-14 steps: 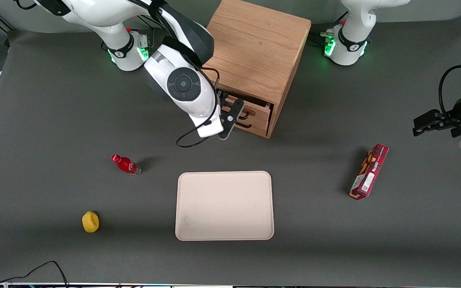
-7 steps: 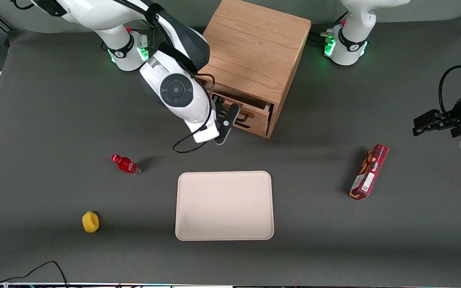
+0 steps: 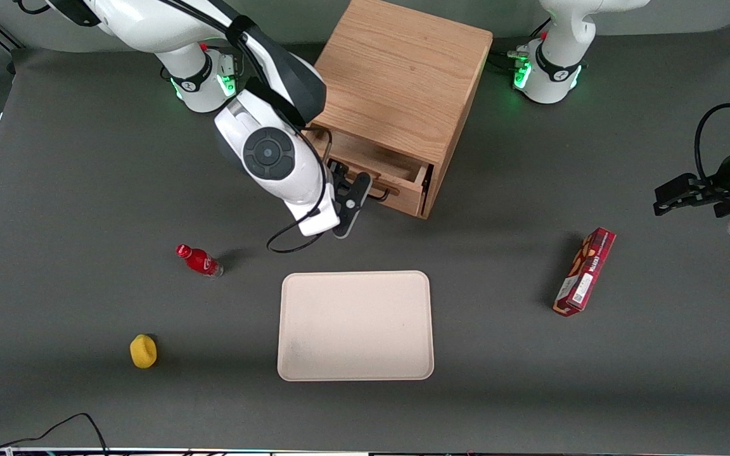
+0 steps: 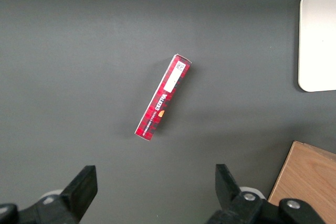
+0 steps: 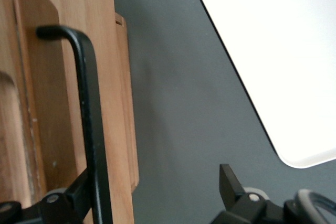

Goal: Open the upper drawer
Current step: 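Pull the upper drawer outward by its handle with the right gripper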

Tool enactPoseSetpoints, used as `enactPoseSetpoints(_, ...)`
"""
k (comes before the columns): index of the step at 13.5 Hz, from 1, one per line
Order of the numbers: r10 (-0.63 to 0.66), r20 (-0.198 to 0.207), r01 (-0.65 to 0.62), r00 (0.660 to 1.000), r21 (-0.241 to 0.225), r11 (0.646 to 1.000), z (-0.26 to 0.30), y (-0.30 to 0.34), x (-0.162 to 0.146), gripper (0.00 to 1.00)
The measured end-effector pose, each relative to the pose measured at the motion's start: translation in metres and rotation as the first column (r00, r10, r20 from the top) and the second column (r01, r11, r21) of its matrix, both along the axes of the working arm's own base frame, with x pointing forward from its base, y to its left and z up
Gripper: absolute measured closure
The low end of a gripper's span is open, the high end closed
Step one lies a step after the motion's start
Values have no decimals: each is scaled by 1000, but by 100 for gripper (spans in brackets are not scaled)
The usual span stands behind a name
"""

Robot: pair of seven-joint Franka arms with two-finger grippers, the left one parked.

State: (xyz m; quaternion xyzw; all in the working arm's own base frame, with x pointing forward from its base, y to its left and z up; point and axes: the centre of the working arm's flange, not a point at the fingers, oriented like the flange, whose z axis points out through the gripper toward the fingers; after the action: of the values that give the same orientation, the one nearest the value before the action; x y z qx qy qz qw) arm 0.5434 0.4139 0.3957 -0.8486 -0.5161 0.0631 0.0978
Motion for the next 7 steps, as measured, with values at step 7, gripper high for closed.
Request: enactPoseSetpoints(7, 8, 15, -8, 1000, 10, 1000, -10, -29, 25, 0)
